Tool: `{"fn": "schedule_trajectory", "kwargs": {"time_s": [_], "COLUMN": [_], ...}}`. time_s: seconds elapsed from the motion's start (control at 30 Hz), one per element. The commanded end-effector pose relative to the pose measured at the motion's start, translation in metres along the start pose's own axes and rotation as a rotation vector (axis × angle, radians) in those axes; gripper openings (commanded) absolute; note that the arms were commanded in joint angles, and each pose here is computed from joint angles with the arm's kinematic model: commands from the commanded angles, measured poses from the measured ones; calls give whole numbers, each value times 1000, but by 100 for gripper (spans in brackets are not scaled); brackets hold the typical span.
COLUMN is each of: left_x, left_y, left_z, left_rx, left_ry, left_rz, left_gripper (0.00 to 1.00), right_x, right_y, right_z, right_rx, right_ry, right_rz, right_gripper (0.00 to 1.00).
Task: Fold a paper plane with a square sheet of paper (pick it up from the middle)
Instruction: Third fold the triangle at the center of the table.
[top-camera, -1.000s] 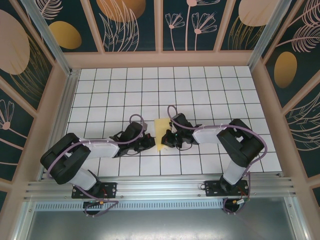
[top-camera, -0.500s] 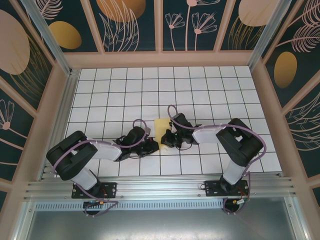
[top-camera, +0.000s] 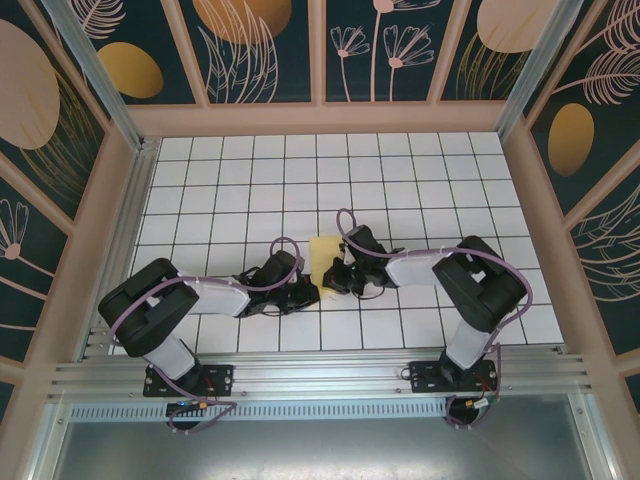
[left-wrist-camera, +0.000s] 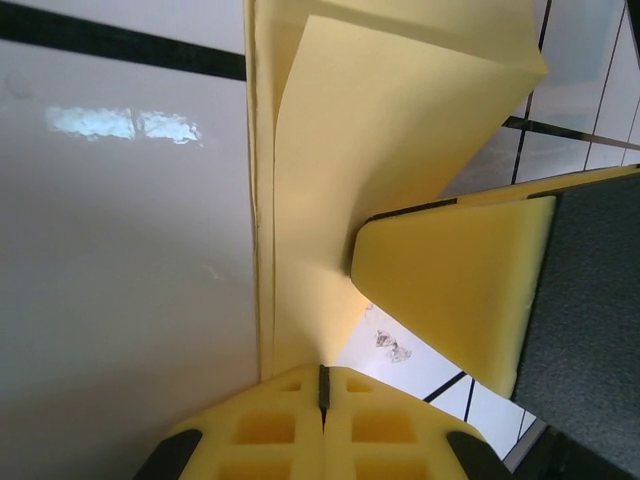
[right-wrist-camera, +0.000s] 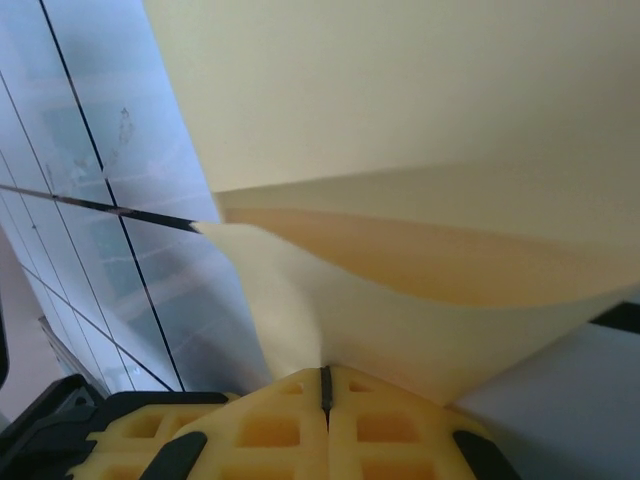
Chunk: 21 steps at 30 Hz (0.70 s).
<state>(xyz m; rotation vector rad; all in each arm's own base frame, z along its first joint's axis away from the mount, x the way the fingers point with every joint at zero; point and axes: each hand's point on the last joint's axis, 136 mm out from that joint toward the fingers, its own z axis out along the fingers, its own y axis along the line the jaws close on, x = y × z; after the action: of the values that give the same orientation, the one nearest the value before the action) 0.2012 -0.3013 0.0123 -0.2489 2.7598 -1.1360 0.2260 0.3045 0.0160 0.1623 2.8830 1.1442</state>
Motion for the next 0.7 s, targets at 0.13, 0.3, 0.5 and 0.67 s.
{"fn": "schedule_trajectory", "kwargs": {"time_s": [0.13,0.3,0.5,0.67], "left_x": [15,17,17,16], "left_y": [53,57,57,56], "left_z": [-1,0,-1,-1], "left_rx": [-199,-205,-203,-203], "left_ry": [33,39,40,35], "left_rz": [-19,-18,-14,-15], "left_gripper": [0,0,0,0], "right_x": [-35,-63,-96,-91], "right_y": [-31,-46,-52,-12], "right_z": [-11,-19,-34,-57], "right_rx": [57,69,86,-27], "right_ry": [-74,-110,-182,-215], "right_rz": [-108,-111,-132,-207], "right_gripper": [1,2,2,4]}}
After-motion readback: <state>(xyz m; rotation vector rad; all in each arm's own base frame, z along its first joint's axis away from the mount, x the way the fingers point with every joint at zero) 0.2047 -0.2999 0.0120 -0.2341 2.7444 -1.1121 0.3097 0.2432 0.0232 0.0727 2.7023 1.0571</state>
